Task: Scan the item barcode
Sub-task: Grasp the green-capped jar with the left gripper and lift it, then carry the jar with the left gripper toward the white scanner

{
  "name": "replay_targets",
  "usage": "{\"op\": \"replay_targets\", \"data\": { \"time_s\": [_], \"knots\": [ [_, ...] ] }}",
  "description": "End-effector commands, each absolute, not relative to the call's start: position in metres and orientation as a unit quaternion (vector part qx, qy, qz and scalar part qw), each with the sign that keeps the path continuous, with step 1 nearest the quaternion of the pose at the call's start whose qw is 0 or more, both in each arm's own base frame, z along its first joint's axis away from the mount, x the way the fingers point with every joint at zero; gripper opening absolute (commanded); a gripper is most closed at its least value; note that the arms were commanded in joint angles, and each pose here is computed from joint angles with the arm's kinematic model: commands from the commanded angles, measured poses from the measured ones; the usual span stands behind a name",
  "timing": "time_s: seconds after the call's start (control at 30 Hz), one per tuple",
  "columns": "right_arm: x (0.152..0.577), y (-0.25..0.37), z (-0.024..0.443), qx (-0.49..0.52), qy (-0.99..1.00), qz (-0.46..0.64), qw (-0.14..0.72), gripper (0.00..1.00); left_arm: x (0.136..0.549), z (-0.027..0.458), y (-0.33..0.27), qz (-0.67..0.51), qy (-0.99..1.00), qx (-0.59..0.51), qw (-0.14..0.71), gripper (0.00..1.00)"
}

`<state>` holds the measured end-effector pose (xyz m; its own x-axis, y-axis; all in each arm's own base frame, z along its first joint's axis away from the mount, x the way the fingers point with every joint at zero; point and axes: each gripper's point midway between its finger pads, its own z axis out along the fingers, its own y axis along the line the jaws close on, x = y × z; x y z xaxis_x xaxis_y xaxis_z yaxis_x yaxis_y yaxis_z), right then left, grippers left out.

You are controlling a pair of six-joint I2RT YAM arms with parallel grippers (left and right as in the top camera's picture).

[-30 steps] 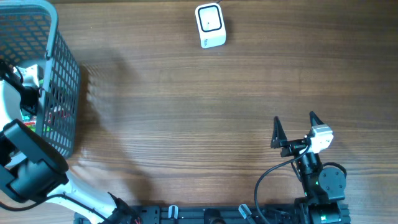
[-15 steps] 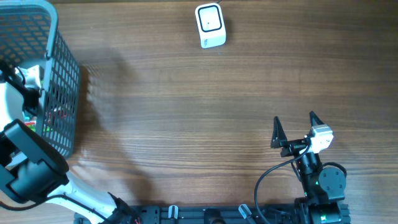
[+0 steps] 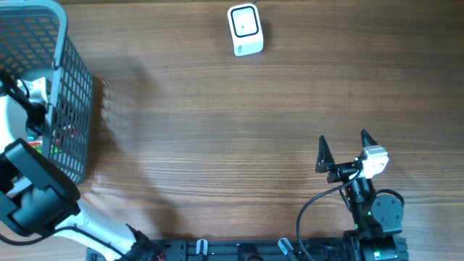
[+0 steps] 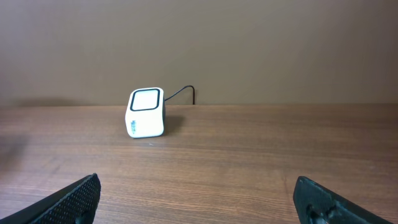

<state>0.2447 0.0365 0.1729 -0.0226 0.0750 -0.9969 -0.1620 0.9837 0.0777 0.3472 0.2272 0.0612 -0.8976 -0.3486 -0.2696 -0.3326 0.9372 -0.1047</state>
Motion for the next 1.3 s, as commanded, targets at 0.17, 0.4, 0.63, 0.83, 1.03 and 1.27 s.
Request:
{"op": "replay_targets", "data": {
  "time_s": [0.17,0.4,0.63,0.83,1.03,1.27],
  "knots": [
    [0.245,0.036,0.174,-0.028,0.708,0.085,0.701,1.00,0.370,0.236,0.248,0.077,0.922,-0.167,0.340,0.57],
    [0.245,0.036,0.174,-0.028,0.708,0.085,0.701,1.00,0.346,0.417,0.181,0.111,0.816,-0.113,0.555,0.57],
    [0.245,0.036,0.174,-0.028,0.708,0.085,0.701,1.00,0.309,0.484,0.033,-0.024,0.766,0.023,0.642,0.56],
    [0.245,0.036,0.174,-0.028,0.708,0.085,0.701,1.00,0.283,0.426,-0.091,-0.222,0.830,0.106,0.501,0.54],
    [0.245,0.036,0.174,-0.028,0.708,0.085,0.701,1.00,0.276,0.342,-0.187,-0.302,0.888,0.177,0.298,0.51],
    [0.245,0.036,0.174,-0.028,0.708,0.085,0.701,1.00,0.294,0.229,-0.281,-0.335,0.915,0.200,0.100,0.50]
  ]
}}
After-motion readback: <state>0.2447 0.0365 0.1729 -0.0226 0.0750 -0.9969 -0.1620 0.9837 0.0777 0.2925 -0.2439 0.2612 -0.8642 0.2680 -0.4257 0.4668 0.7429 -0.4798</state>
